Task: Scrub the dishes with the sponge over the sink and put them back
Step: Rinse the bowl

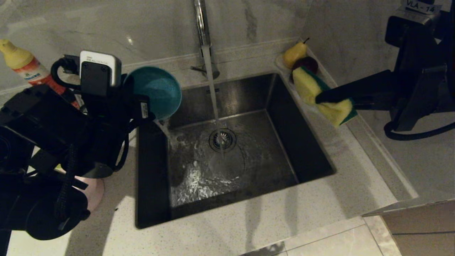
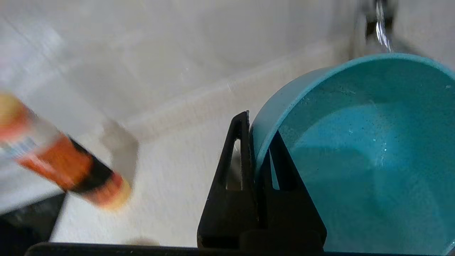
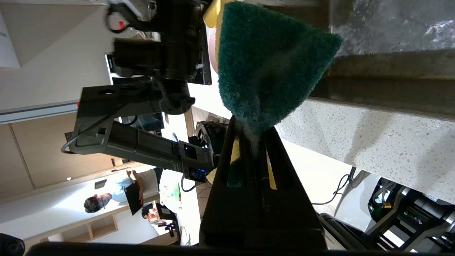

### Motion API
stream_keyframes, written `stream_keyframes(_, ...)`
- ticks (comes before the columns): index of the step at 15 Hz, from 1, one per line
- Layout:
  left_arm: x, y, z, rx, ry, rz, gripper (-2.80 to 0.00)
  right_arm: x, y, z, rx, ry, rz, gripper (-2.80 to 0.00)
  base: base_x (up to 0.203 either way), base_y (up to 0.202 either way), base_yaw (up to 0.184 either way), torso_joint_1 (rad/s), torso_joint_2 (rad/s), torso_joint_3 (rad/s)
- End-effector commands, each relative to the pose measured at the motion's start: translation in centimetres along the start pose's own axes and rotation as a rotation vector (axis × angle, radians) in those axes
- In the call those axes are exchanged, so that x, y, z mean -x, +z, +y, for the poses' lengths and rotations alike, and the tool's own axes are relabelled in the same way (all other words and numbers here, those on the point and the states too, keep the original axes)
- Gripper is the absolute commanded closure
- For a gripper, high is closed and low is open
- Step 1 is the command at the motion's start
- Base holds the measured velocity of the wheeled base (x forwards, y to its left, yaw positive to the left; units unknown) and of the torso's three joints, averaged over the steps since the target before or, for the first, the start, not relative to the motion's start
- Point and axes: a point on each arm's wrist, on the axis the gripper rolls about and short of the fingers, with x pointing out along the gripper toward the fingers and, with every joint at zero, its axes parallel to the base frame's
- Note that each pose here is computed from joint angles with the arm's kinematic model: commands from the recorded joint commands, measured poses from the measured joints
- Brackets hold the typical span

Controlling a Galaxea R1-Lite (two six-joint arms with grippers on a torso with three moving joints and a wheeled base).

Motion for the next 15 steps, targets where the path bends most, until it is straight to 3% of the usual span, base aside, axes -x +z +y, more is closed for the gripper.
stream_keyframes(1, 0.0, 2.1, 1.1, 0.015, 0.037, -0.066, 0.00, -0.4, 0.0, -0.3, -0.014, -0.006, 0.015, 0.00, 0.000, 0.000, 0.000, 0.000, 0.00, 0.000)
stream_keyframes(6, 0.3, 4.3, 2.4, 0.067, 0.061, -0.193, 0.00, -0.9, 0.2, -0.2, -0.011, -0.001, 0.020, 0.00, 0.000, 0.000, 0.000, 0.000, 0.00, 0.000)
stream_keyframes(15, -0.2, 6.4, 3.3, 0.064, 0.047, -0.304, 0.00, -1.8, 0.1, -1.0, -0.031, -0.021, 0.044, 0.00, 0.000, 0.000, 0.000, 0.000, 0.00, 0.000)
